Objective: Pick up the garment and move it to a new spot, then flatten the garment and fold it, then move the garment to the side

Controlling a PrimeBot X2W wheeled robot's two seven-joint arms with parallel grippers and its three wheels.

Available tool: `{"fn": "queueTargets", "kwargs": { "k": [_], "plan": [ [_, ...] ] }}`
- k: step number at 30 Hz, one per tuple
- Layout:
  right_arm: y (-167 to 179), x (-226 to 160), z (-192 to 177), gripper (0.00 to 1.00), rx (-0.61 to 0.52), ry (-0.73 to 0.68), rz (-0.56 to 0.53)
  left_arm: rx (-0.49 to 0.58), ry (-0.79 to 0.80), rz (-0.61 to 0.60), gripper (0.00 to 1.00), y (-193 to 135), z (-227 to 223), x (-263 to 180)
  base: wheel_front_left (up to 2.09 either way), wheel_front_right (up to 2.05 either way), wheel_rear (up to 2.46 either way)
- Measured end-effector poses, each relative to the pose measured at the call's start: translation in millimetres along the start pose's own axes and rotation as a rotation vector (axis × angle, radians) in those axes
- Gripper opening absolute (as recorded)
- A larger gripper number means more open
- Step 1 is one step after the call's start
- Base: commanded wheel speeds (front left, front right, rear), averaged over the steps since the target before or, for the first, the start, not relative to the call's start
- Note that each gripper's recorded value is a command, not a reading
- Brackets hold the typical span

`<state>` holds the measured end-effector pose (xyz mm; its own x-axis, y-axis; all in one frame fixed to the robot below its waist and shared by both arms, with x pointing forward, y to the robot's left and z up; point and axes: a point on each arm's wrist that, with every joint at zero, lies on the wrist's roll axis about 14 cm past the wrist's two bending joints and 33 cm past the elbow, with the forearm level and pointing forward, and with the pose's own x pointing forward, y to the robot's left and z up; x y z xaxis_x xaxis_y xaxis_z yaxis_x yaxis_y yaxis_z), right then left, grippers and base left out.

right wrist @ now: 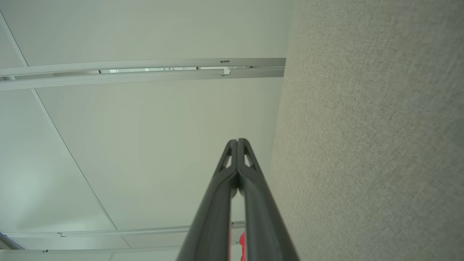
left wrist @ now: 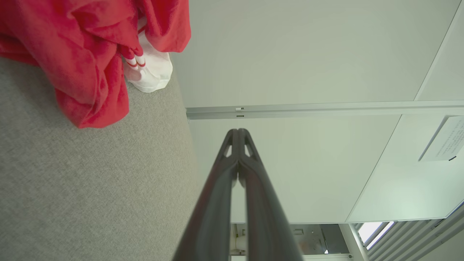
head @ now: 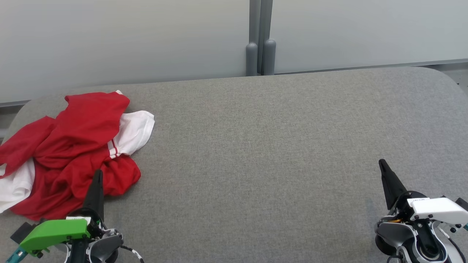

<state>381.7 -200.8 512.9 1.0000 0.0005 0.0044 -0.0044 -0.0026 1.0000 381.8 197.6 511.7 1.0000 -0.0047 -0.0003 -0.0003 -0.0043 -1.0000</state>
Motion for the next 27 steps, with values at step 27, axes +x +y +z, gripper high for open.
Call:
{"fn": "queueTargets", "kwargs": {
  "k": [27],
  "plan": [
    [0.0, 0.0, 0.0, 0.0, 0.0, 0.0, 0.0, 0.0, 0.0, 0.0, 0.0, 0.0, 0.0, 0.0, 0.0, 0.0, 0.0]
  ]
}}
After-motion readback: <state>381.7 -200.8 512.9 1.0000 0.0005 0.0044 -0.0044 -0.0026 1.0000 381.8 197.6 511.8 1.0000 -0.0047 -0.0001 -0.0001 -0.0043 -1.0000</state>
